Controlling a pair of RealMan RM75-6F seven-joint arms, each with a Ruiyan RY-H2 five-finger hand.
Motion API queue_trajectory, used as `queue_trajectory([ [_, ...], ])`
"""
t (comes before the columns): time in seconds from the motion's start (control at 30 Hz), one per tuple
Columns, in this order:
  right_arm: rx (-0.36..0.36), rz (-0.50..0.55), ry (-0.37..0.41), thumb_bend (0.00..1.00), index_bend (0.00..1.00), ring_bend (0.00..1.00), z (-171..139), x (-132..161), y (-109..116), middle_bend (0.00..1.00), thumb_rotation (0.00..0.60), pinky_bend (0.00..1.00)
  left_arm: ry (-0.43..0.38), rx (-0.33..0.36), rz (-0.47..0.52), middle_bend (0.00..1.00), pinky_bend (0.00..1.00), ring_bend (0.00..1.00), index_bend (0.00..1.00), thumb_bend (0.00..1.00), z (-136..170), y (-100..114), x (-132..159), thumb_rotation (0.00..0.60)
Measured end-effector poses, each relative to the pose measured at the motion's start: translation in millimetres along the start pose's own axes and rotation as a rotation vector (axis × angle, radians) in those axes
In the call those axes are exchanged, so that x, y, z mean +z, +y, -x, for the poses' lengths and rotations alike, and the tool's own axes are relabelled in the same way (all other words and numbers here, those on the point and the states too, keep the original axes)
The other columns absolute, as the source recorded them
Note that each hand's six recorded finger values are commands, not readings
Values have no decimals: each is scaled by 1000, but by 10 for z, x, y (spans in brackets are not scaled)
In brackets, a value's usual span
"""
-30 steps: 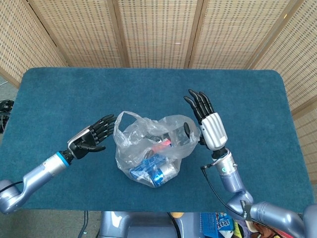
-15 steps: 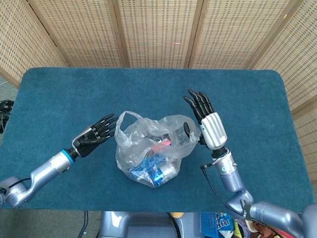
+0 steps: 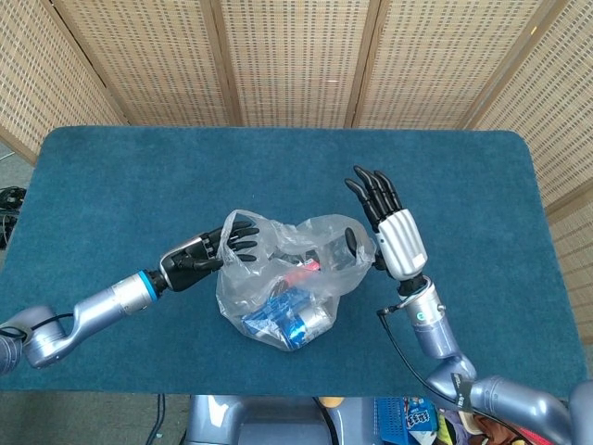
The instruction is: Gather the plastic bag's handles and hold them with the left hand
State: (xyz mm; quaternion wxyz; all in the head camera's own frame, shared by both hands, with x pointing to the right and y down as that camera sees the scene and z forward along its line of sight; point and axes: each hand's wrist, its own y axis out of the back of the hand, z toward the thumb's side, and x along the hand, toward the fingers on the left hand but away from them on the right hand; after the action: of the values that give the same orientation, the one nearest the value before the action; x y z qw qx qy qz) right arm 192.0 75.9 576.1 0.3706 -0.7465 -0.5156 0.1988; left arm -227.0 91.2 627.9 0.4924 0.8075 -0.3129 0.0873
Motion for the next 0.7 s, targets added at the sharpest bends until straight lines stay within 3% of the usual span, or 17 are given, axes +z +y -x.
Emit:
queue_trajectory([
  [0.33, 8, -3, 3, 603, 0, 0, -26, -4, -15, 0, 600, 0, -36, -44, 45, 139, 149, 113, 162, 0, -203, -126, 48, 600],
  [0.53, 17, -5, 5, 604, 0, 0, -51, -4, -36, 0, 600, 0, -78, -110, 88, 185, 199, 144, 193, 0, -350, -238, 25, 600],
  [0.7, 20, -1, 2, 605, 0, 0, -81, -11, -48, 0, 600, 0, -87, -139, 164, 355, 313, 283, 367, 8, -471, -268, -12, 600],
])
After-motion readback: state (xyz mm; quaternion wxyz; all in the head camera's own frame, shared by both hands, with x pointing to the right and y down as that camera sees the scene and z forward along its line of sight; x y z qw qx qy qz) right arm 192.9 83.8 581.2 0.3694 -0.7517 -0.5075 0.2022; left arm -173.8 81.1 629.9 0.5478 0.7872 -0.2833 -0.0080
